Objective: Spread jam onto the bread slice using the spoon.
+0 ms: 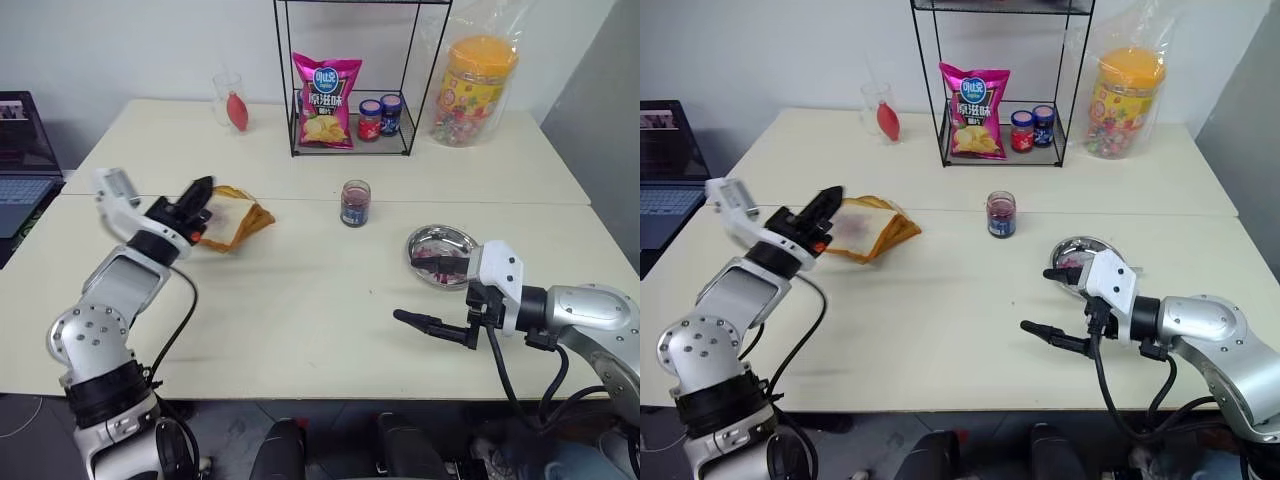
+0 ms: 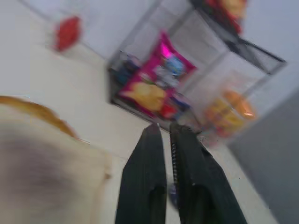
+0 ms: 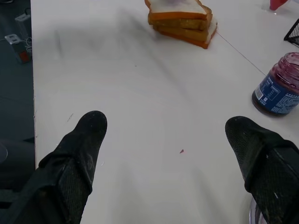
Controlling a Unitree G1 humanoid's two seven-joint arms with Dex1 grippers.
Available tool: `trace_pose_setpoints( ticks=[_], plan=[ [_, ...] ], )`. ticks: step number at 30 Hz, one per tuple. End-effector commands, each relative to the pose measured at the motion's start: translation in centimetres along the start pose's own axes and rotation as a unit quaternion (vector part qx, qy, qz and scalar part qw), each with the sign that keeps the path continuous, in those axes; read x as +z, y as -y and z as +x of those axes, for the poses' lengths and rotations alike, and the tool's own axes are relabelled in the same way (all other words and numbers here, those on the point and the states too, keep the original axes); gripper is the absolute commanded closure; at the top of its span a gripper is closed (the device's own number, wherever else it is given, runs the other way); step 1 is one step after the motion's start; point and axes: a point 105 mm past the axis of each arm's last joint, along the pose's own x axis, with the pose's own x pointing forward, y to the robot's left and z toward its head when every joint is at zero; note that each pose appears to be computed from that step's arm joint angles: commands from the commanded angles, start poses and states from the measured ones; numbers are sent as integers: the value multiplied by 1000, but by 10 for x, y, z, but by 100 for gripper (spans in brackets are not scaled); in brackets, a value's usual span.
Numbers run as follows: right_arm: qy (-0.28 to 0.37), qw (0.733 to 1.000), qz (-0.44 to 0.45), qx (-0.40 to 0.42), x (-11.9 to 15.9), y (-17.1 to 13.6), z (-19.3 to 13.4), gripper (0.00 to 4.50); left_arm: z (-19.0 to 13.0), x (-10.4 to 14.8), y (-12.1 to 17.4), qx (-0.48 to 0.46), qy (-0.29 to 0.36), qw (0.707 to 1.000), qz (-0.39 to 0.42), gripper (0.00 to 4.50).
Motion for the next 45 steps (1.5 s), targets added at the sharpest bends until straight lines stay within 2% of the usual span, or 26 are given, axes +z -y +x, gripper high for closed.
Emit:
trace_pose_setpoints(
  ticks=[1, 5, 11, 16, 23, 28, 39, 45],
  plan=[
    [21, 999, -30, 4, 15, 2, 2, 0, -13, 12, -11, 58, 72, 996, 5, 316],
    [33, 998, -43, 15, 25, 6, 6, 0, -20, -2, -43, 141, 80, 986, -40, 237],
    [37, 998, -52, 25, 30, 9, 11, 0, -9, -12, -47, 141, 71, 983, -97, 112],
    [40, 997, -56, 31, 32, 8, 15, 0, 14, -16, -37, 103, 54, 988, -102, 112],
    [36, 998, -54, 26, 31, 8, 14, 0, 30, -24, -37, 104, 43, 987, -114, 112],
    [36, 998, -52, 22, 31, 8, 14, 0, 36, -25, -37, 106, 49, 985, -128, 187],
    [35, 998, -51, 18, 29, 8, 14, 0, 31, -25, -35, 104, 53, 987, -115, 436],
    [36, 998, -52, 19, 29, 9, 15, 0, 28, -19, -30, 90, 58, 990, -94, 446]
  ],
)
